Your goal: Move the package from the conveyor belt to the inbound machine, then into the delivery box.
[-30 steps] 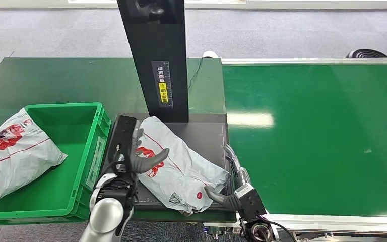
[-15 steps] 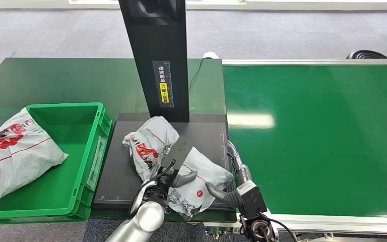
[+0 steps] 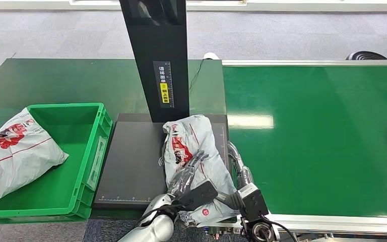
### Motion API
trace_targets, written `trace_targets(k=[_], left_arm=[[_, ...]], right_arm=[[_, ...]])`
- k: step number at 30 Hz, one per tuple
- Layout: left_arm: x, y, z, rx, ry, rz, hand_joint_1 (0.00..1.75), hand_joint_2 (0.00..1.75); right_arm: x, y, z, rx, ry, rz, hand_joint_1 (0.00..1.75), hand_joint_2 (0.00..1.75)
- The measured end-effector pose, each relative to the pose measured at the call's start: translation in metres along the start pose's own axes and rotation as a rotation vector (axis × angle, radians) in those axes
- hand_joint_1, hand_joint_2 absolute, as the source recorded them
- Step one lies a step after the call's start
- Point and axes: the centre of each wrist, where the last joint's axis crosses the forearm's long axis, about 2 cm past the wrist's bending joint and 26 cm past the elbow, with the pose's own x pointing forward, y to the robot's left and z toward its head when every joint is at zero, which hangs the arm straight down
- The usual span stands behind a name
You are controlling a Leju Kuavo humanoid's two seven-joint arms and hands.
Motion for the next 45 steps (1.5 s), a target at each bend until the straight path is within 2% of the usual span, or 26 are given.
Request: trace_targets(k=[2,3,8,15,23,29,35,39,45], left_arm=[[-0.004,-0.004,0.000,-0.018,-0.046,-0.022,1.51,1.75],[-0.006,-0.006,0.001,-0.026,-0.066,-0.031,1.66,1.75],[-0.014,-0.012,0.002,-0.064,-0.168,-0.066,1.67,1.75],[-0.019,-0.016,0.003,-0.089,-0.253,-0.082,1.75,1.75],[-0.020,-0.015,0.003,-0.040,-0.268,-0.083,1.75,1.75],[-0.014,-0.007,0.002,0.074,-0.283,-0.068,1.75,1.75],[-0.002,0.022,-0.001,0.315,-0.216,-0.019,1.75,1.75],[0.009,0.054,-0.003,0.508,-0.140,0.008,1.75,1.75],[0.024,0.105,0.002,0.724,0.000,0.065,1.75,1.75]], right_arm=[[0.000,0.000,0.000,0.001,-0.001,0.001,0.00,1.75],[0.000,0.000,0.000,0.002,-0.001,0.002,0.00,1.75],[0.001,0.000,-0.001,0.009,-0.002,0.001,0.00,1.75],[0.002,0.000,-0.002,0.009,-0.004,0.001,0.00,1.75],[0.003,-0.001,-0.003,0.016,0.000,0.000,0.00,1.75],[0.002,-0.001,-0.002,0.016,0.003,-0.001,0.00,1.75],[0.001,-0.002,0.004,0.003,0.010,-0.003,0.00,1.75],[0.000,-0.003,0.009,-0.002,0.014,-0.001,0.00,1.75],[0.000,-0.005,0.012,-0.003,0.014,0.003,0.00,1.75]])
